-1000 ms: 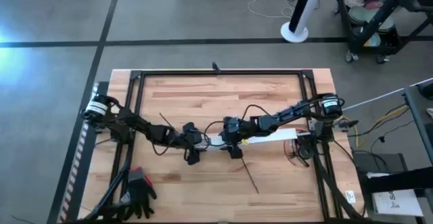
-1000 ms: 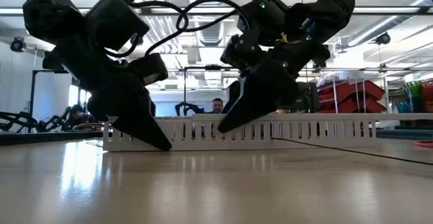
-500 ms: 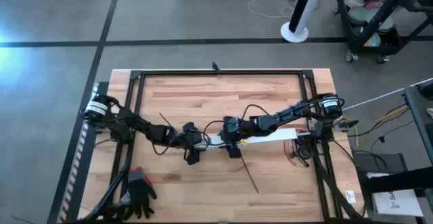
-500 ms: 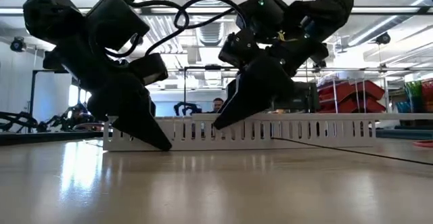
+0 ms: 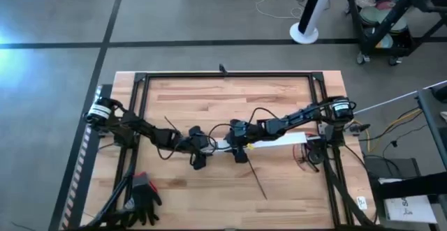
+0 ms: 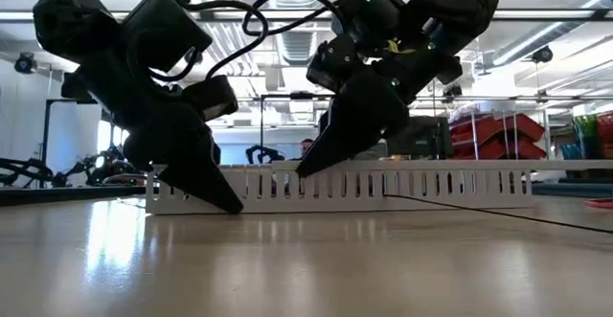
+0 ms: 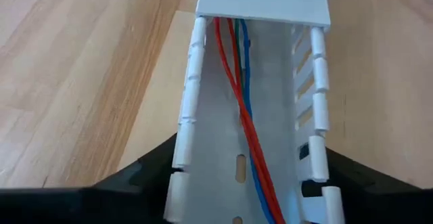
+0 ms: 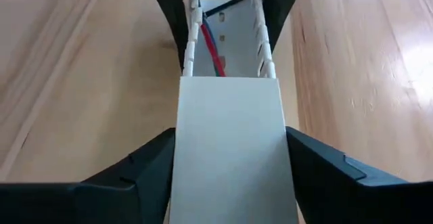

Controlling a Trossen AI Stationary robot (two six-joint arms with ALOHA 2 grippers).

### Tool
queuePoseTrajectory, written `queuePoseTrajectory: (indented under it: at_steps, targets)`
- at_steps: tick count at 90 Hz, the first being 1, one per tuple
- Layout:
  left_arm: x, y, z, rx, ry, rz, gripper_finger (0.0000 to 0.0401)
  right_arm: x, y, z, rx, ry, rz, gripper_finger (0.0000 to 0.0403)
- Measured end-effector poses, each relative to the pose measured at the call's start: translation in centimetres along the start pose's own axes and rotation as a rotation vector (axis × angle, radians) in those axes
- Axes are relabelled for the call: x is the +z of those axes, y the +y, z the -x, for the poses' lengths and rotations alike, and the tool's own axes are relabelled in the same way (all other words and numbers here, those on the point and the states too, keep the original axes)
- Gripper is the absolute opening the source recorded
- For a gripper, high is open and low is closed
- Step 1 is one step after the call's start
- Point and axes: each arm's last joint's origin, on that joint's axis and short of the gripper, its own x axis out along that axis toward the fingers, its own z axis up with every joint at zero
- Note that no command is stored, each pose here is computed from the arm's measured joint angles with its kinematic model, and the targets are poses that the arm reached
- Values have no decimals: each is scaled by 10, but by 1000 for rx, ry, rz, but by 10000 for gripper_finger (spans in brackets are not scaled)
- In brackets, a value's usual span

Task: Ziptie cables
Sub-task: Close the white cable duct

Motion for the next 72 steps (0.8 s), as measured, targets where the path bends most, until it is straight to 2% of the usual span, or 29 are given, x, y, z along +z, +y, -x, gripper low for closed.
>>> queuePoseTrajectory:
  at_steps: [14,34,52,72]
  targets:
    - [0,0,0,-4,-6,-1,220,1,0,0,-25,0,-37,230]
    - [1,-1,0,-14,-21,4,229,2,-1,2,-46,17,-55,230]
    - [1,-3,0,-27,-19,-12,215,3,-3,2,-72,27,-88,230]
    - [1,-4,1,-29,-14,11,225,2,-4,3,-104,35,-107,230]
